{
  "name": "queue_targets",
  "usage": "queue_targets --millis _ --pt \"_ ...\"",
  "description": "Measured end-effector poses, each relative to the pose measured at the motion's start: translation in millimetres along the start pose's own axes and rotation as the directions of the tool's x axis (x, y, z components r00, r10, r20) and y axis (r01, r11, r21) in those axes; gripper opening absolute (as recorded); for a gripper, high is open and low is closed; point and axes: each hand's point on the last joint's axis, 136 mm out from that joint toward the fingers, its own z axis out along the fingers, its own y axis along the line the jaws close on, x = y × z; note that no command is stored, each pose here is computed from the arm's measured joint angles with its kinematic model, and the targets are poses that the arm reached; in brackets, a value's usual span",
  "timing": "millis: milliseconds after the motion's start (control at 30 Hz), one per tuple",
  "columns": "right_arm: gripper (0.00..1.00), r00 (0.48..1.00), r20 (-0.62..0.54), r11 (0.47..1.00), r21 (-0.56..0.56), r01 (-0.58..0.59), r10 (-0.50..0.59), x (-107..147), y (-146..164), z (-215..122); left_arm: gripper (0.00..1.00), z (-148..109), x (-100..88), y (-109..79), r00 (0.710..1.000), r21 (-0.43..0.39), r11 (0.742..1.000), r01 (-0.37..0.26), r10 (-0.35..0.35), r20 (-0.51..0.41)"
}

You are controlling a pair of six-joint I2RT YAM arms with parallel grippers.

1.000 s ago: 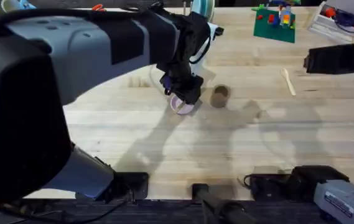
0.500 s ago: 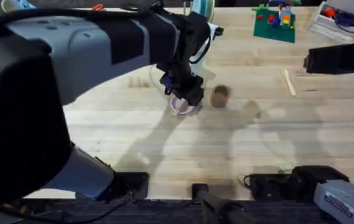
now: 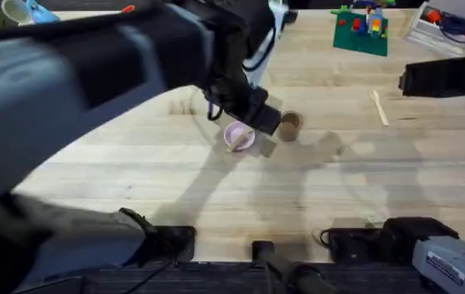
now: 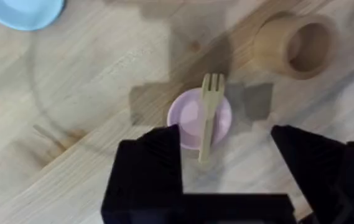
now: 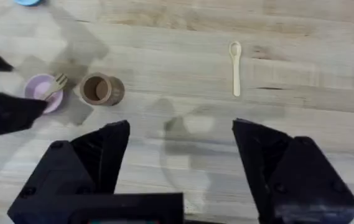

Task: Pick up a utensil and set it on the pink plate, then put the other utensil in the container.

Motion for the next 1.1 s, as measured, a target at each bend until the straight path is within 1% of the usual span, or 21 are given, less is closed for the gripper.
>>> queue_targets --millis 67,133,267,400,567,667,800,967,1100 --pt "0.994 1.0 0.0 1.0 0.0 0.0 0.0 0.1 0.1 0.0 0.938 -21.0 -3.8 -2.8 0.998 0.001 1.0 -0.009 0.009 0.06" --pt "0.994 1.0 0.0 1.0 0.0 0.0 0.0 0.0 0.1 0.0 0.991 -41.6 -4.0 -5.0 0.994 0.0 1.0 -0.019 0.019 0.111" --pt "0.993 1.0 0.0 1.0 0.0 0.0 0.0 0.1 0.1 0.0 0.993 -76.7 1.1 -4.5 0.981 -0.027 0.999 -0.038 0.042 0.189" --pt "0.994 1.0 0.0 1.0 0.0 0.0 0.0 0.1 0.1 0.0 0.993 -106.9 8.5 1.9 0.965 -0.066 0.997 -0.043 0.059 0.257" --pt "0.994 1.0 0.0 1.0 0.0 0.0 0.0 0.1 0.1 0.0 0.993 -145.0 18.6 14.5 0.933 -0.108 0.994 -0.013 0.051 0.357" --pt "0.994 1.0 0.0 1.0 0.0 0.0 0.0 0.1 0.1 0.0 0.992 -163.2 27.9 19.5 0.915 -0.121 0.993 0.01 0.04 0.401" --pt "0.993 1.0 0.0 1.0 0.0 0.0 0.0 0.1 0.1 0.0 0.993 -177.9 41.4 23.1 0.903 -0.134 0.99 0.031 0.03 0.428" --pt "0.993 1.0 0.0 1.0 0.0 0.0 0.0 0.1 0.1 0.1 0.992 -185.3 53.1 21.6 0.9 -0.138 0.99 0.029 0.034 0.434" --pt "0.994 1.0 0.0 1.0 0.0 0.0 0.0 0.1 0.1 0.0 0.992 -188.1 58.0 17.3 0.898 -0.135 0.991 -0.01 0.068 0.434"
